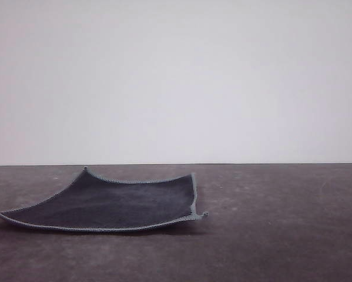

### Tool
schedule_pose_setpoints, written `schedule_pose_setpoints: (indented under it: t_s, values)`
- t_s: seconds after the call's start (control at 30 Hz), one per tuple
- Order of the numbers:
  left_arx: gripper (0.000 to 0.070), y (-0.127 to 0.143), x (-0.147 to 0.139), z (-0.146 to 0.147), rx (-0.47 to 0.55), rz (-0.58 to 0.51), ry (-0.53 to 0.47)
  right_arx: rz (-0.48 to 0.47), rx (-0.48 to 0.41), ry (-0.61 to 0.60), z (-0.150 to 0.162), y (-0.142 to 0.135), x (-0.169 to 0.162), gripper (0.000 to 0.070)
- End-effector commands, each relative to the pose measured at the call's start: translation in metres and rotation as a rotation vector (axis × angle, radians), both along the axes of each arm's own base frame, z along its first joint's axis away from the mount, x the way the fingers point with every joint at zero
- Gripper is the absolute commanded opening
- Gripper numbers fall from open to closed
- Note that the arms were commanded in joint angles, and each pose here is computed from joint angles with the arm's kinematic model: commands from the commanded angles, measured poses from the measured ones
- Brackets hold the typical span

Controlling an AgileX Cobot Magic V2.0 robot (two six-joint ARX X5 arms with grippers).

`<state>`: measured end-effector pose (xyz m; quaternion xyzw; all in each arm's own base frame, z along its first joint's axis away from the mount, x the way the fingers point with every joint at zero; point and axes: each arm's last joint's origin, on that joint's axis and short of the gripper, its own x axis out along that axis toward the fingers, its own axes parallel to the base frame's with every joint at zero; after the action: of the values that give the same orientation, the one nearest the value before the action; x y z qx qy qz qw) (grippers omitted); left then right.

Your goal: Fold clothes

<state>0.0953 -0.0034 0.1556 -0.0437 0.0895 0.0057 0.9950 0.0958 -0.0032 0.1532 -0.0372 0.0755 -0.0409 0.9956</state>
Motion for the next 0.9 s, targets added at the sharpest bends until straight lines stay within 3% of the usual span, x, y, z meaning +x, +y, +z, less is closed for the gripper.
schedule_pose_setpoints:
  t_s: [0.0,0.37,0.73,0.87]
  values:
    - [0.0017,0.0002,-0.0001,-0.0038,0.002,0.005,0.024,-0.006,0.017,-0.003,-0.0007,-0.0002,0.0003,0.0016]
    - [0.0017,0.0002,-0.0001,-0.0037,0.002,0.005,0.023,0.003,0.023,-0.041,0.0028,0.0001,0.0007,0.0016]
    - [0.0015,0.0002,-0.0002,-0.0042,-0.053,0.015,0.028,0.012,0.123,-0.047,0.0028,0.0007,0.0008,0.0016]
    - [0.0013,0.0022,-0.0011,-0.0022,-0.117,0.100,0.044,-0.001,0.175,-0.037,0.0021,0.0006,0.0005,0.0007]
